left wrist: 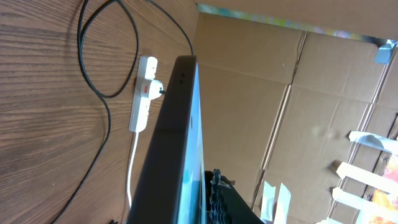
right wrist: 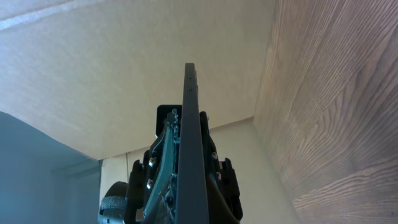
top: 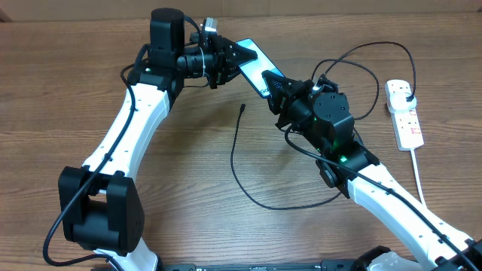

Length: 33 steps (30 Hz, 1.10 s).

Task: Plug charger to phone and switch on socket
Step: 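Open the right gripper and release the smartphone to the left gripper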

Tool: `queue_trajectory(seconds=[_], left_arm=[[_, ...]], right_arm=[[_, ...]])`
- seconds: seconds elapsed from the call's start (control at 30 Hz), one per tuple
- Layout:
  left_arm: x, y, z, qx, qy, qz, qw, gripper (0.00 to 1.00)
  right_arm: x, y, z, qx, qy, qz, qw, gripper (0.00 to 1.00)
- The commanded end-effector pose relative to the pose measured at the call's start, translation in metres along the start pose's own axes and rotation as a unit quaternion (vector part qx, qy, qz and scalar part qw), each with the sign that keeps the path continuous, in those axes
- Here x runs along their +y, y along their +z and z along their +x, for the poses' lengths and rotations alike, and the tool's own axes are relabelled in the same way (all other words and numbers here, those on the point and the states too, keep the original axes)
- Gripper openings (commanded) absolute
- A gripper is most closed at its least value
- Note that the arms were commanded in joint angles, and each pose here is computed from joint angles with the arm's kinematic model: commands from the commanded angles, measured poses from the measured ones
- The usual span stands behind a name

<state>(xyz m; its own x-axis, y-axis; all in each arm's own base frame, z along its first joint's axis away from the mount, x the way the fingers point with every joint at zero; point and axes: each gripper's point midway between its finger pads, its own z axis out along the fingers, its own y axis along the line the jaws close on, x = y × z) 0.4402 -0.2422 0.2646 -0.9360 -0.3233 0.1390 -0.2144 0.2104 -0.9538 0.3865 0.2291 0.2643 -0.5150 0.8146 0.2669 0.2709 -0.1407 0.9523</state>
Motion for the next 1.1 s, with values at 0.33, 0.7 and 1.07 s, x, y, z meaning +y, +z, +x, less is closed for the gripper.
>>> queue_trajectory(seconds=[0.33, 0.7, 1.07], left_arm=[[0.001, 0.004, 0.003, 0.005, 0.003, -0.001, 1.000, 0.09], [0.002, 0.004, 0.001, 0.002, 0.003, -0.002, 1.000, 0.04], [-0.001, -0.005, 0.002, 0.019, 0.058, 0.011, 0.998, 0.04]], right_arm=[[0.028, -0.002, 0.003, -0.008, -0.003, -0.034, 0.999, 0.04], [0.028, -0.002, 0.003, -0.007, -0.003, -0.034, 0.999, 0.20], [0.006, -0.002, -0.007, -0.024, -0.039, 0.014, 0.999, 0.44]])
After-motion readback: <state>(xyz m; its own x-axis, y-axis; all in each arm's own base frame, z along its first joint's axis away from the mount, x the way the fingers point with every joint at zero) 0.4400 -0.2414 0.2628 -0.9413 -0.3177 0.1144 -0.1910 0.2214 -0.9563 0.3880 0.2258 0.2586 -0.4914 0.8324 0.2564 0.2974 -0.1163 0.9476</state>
